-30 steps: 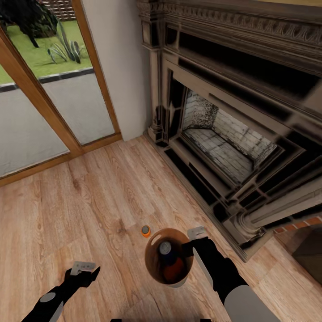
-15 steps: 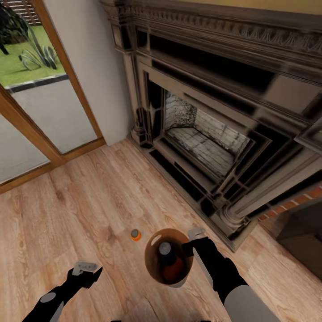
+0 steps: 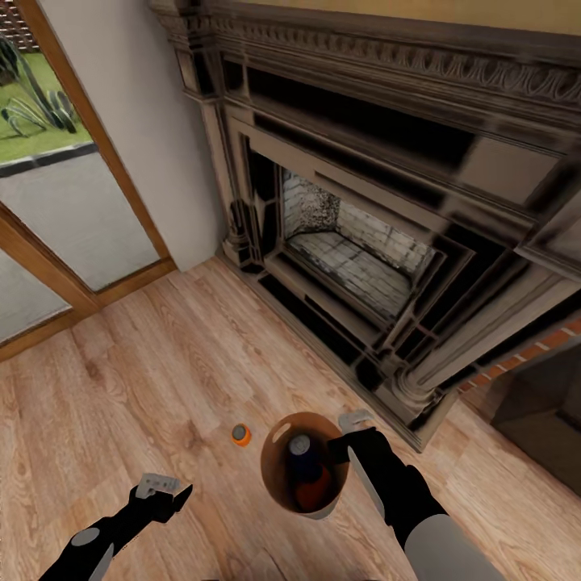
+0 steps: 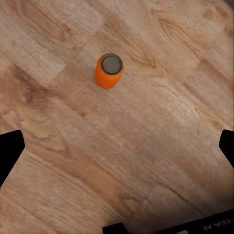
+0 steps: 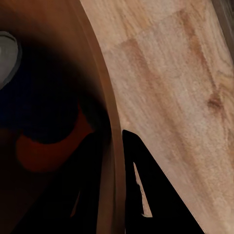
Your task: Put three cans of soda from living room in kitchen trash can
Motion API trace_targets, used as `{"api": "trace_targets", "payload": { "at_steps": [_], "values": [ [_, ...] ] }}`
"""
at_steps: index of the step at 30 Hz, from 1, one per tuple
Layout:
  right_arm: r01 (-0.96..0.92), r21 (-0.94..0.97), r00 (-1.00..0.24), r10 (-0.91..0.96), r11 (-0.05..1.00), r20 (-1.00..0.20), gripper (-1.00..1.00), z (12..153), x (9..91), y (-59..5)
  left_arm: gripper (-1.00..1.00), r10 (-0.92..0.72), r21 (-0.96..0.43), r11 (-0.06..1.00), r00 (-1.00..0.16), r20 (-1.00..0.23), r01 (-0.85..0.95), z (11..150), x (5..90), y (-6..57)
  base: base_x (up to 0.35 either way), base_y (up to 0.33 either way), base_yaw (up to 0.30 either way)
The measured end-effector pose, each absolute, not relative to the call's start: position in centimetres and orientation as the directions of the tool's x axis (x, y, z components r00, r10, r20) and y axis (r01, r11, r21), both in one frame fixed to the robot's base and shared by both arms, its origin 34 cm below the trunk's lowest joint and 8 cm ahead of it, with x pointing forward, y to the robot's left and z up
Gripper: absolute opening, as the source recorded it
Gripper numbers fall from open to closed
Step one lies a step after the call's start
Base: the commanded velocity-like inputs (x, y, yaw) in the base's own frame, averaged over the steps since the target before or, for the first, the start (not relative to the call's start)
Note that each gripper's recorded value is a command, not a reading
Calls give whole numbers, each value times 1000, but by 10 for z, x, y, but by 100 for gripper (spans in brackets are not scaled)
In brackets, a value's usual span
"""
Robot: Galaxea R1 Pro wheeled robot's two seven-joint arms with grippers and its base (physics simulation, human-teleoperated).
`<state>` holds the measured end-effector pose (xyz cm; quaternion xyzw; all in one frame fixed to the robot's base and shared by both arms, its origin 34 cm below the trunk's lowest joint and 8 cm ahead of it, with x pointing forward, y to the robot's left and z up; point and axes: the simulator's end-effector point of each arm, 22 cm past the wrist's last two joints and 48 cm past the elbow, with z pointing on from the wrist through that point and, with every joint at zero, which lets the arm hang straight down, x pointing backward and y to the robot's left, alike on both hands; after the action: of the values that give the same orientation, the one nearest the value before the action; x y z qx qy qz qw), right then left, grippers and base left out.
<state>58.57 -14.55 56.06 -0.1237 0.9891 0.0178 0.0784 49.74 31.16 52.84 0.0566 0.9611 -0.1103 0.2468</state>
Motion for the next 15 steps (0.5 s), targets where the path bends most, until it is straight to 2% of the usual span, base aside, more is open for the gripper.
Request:
{"api": "trace_targets", "payload": {
  "at_steps": [4, 15],
  "values": [
    [-244, 21, -958, -237, 970, -163, -100, 562, 587, -144, 100, 53, -195, 966, -872, -487, 167, 529, 497, 309, 110, 152, -217],
    [-249, 11, -955, -243, 968, -171, -100, 566, 590, -146, 100, 52, -194, 966, -866, -498, 169, 533, 501, 309, 12, 17, -240]
  ]
}}
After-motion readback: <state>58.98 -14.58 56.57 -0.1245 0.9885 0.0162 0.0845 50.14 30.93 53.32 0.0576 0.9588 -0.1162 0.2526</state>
